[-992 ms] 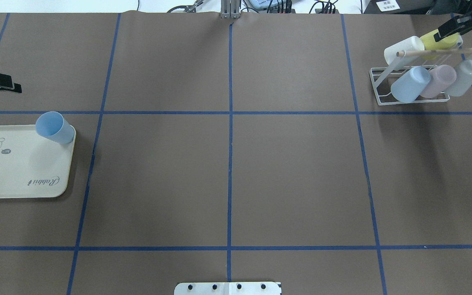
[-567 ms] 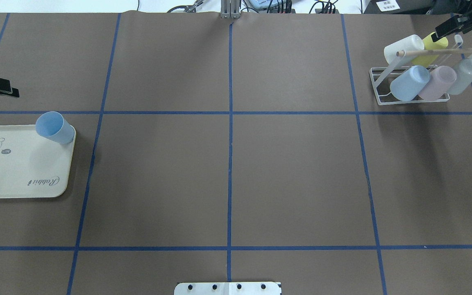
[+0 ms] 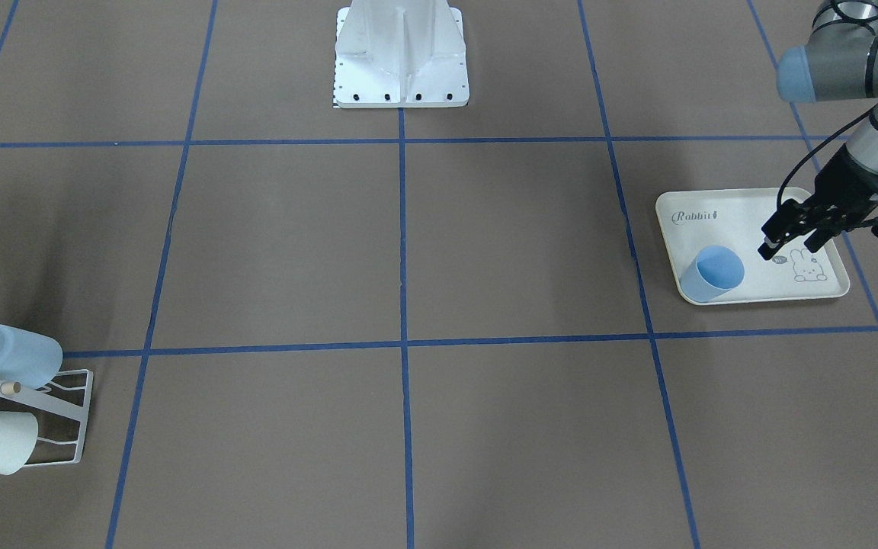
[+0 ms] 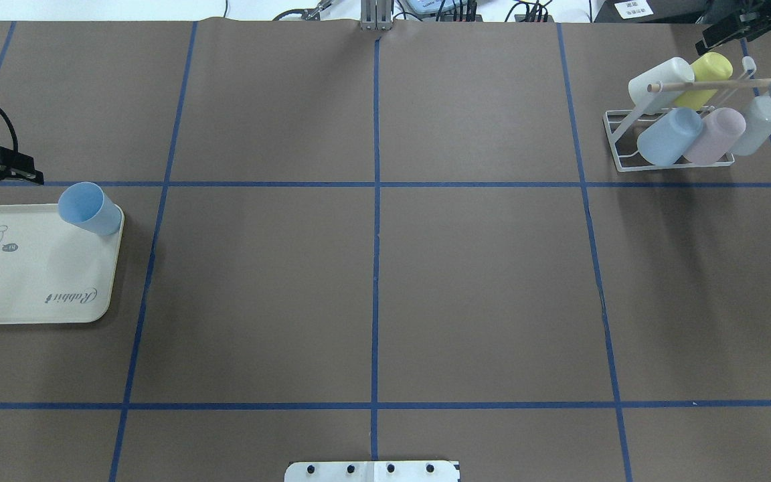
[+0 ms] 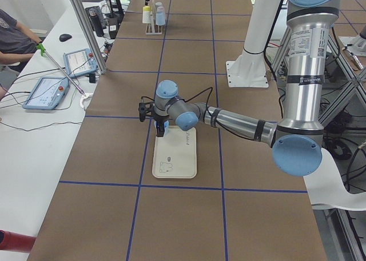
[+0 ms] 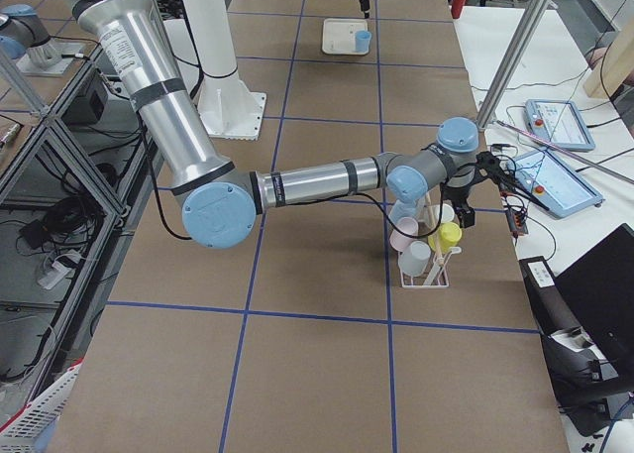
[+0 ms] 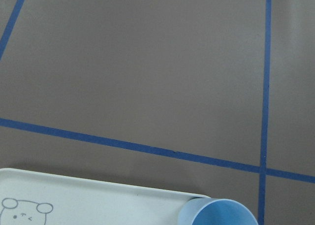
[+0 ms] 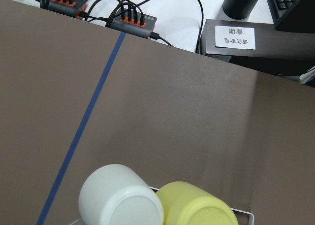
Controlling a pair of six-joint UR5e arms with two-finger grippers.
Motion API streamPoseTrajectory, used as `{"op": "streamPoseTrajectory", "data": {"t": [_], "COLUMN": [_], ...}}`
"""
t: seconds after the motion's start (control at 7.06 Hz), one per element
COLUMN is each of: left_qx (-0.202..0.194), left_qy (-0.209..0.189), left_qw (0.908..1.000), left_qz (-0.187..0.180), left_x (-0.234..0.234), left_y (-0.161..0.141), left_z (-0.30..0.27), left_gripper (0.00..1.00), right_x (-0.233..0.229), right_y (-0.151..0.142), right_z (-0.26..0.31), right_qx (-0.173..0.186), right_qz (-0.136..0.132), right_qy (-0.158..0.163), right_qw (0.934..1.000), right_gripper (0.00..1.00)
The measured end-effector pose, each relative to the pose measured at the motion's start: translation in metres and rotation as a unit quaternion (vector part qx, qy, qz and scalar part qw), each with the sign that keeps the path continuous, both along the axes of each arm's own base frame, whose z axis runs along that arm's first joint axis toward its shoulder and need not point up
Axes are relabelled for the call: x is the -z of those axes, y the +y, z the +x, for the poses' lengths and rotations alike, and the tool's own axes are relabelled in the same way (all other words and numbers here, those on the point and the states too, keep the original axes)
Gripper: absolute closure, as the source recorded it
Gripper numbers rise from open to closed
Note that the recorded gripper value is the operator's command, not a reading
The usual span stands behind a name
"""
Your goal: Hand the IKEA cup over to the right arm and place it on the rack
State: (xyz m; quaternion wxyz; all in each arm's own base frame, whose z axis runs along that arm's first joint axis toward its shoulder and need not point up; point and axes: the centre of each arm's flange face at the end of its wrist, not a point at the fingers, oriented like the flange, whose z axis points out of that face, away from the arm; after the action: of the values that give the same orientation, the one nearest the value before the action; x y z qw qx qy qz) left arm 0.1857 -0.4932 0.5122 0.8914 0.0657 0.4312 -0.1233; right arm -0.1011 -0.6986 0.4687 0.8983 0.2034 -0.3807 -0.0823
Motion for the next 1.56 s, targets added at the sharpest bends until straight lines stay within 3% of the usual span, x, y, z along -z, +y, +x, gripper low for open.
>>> {"op": "streamPoseTrajectory", "data": {"t": [0.28,0.42,0.57,1.13,1.56], "left_qx": [-0.03,-0.041,-0.045,-0.051,-0.04], "left_qy": [-0.006,-0.007,-0.006,-0.001,0.033], "left_qw": [0.9995,0.9991,0.9988,0.9986,0.9986], "left_qz": [-0.011,-0.014,-0.015,-0.015,-0.01], "left_x": [-0.012,-0.014,-0.014,-0.01,0.015], "left_y": [0.006,0.005,0.003,-0.001,-0.004], "left_z": [0.034,0.047,0.054,0.061,0.025], "left_gripper": [0.36,0.64,1.0,1.0,1.0], "right_x": [0.021,0.029,0.032,0.017,0.033], "right_y": [0.007,0.015,0.023,0.037,0.035], "right_z": [0.005,0.008,0.01,0.014,0.005], "right_qx": [0.003,0.001,-0.001,-0.005,-0.011], "right_qz": [-0.002,-0.007,-0.01,-0.015,-0.017], "right_qy": [-0.032,-0.049,-0.056,-0.056,-0.065], "right_qw": [0.9995,0.9988,0.9984,0.9983,0.9977], "right_gripper": [0.02,0.02,0.02,0.02,0.02]}}
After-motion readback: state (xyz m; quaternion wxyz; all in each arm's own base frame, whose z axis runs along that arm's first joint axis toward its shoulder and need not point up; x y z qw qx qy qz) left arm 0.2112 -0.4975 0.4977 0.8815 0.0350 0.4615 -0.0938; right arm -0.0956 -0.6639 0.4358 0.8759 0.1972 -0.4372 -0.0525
